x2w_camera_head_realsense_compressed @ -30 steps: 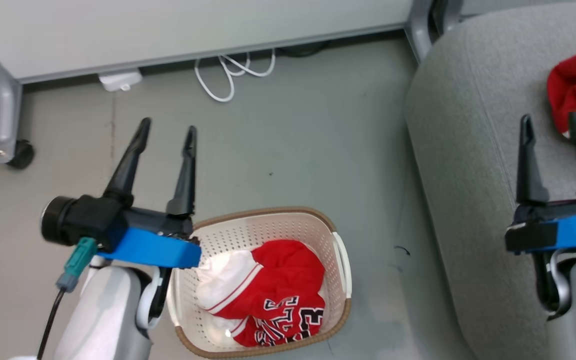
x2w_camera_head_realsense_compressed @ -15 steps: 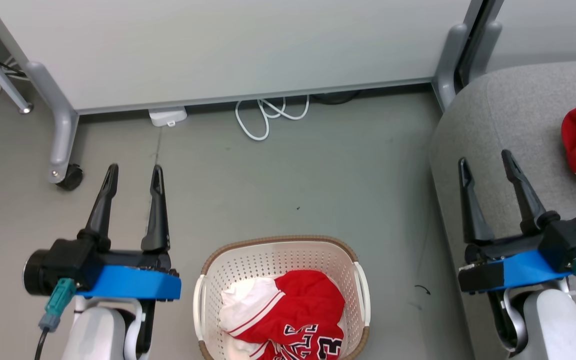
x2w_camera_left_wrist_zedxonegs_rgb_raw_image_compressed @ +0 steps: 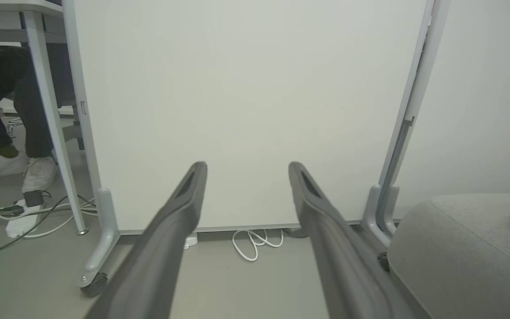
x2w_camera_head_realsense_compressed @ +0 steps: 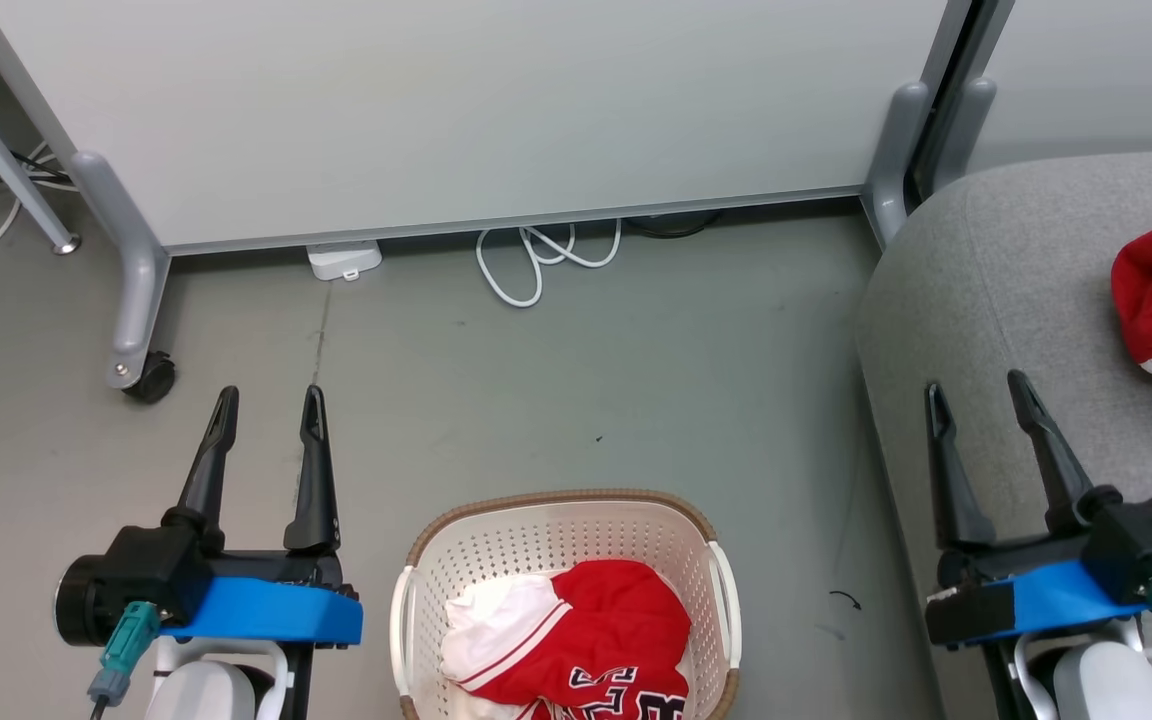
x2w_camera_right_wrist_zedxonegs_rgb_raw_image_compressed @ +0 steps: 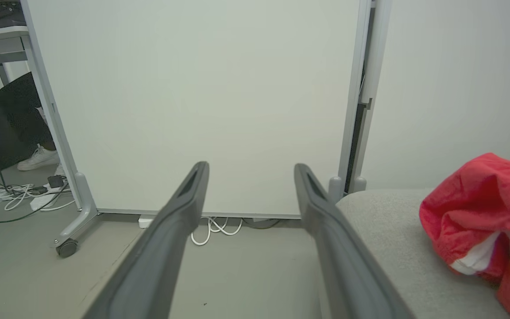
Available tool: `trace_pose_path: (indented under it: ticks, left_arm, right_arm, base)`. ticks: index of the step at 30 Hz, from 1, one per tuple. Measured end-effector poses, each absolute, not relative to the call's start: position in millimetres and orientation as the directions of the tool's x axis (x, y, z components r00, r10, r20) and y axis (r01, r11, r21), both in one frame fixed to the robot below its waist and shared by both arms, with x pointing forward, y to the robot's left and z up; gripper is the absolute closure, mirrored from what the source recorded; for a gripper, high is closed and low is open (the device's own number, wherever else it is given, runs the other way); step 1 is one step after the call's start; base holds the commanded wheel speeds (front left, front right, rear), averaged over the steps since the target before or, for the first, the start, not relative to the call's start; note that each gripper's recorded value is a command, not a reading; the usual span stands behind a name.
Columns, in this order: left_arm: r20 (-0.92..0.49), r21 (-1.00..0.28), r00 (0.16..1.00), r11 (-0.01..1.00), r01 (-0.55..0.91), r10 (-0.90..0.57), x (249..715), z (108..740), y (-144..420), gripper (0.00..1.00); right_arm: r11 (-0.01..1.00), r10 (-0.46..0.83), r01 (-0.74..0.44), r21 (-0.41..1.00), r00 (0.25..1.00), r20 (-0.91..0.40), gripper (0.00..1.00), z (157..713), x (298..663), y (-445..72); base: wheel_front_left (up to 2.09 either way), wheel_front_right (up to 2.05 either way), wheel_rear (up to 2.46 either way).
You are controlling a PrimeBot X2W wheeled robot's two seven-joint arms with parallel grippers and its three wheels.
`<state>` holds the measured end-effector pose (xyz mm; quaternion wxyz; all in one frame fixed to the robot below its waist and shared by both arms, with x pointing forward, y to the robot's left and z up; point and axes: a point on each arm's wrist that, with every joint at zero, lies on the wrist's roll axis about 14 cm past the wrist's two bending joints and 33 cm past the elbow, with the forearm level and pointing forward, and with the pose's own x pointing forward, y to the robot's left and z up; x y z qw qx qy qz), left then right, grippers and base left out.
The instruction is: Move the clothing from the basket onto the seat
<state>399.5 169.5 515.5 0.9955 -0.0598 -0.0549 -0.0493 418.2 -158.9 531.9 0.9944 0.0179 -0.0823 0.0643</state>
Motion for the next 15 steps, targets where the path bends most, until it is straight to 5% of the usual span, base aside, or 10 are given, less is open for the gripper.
trace_pose_path:
  ticks: [15]
  left_arm:
    - [0.118, -0.115, 0.99, 0.989, 0.094, -0.08, 392.4, 516.8, 172.5, 0.0]
  right_arm:
    - [0.991, 0.122, -0.13, 0.042, 0.981, 0.147, 0.0, 526.0, 411.5, -158.9]
  base:
    - [0.0, 0.0, 0.0]
